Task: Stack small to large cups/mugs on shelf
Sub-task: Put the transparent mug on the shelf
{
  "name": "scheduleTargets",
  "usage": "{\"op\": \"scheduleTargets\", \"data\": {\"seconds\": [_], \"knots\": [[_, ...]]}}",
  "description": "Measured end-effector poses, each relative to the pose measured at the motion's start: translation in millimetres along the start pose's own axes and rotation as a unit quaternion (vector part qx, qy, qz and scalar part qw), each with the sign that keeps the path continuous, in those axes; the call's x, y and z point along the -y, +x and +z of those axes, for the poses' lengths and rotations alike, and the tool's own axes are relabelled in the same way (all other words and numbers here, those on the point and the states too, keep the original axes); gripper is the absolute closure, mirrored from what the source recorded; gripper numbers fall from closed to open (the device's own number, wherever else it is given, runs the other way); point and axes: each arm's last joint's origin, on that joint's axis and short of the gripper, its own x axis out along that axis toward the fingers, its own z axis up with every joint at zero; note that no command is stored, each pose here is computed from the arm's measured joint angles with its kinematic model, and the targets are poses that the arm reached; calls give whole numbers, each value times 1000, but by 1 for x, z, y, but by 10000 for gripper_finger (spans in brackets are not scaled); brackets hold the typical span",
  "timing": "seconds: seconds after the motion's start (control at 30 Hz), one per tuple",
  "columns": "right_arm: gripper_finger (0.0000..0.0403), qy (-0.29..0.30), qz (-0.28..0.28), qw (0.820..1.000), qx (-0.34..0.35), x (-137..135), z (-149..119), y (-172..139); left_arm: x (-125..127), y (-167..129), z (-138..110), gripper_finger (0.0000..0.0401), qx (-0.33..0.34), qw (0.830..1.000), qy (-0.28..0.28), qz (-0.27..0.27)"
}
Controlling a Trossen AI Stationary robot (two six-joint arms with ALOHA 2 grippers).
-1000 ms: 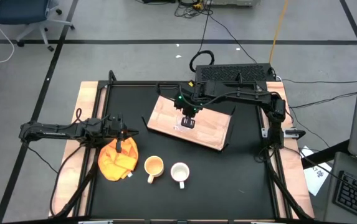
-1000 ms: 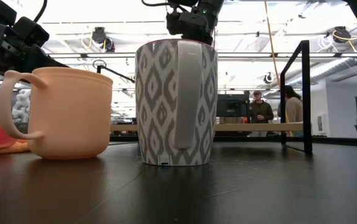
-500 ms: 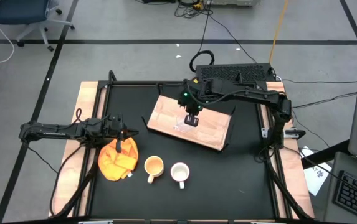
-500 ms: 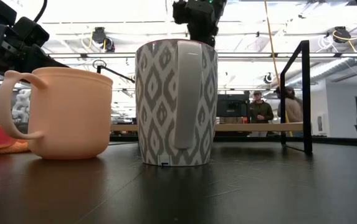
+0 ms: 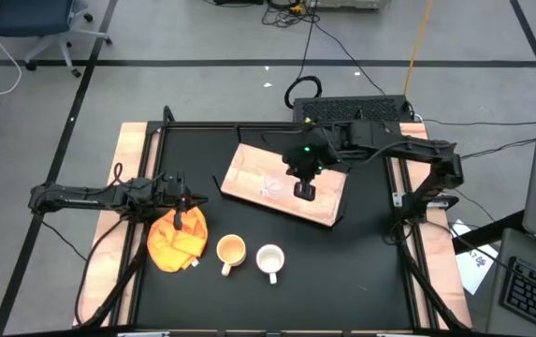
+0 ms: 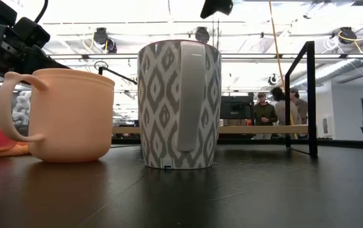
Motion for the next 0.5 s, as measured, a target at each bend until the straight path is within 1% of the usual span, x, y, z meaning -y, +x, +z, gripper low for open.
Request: {"op": "scheduleTargets", "data": {"seconds": [0.2,0.27,0.37,0.5], "knots": [[403,-13,10,1000,5,-12,-5,-14,0,0,0,370,0,1000,-5,0],[403,-18,6,1000,5,-15,-7,-19,0,0,0,370,0,1000,-9,-1],[403,-24,-6,999,22,-19,-15,-27,0,0,0,370,0,1000,-9,-2],[403,-27,2,997,67,-21,-34,-27,0,0,0,370,0,1000,-9,-2]]}}
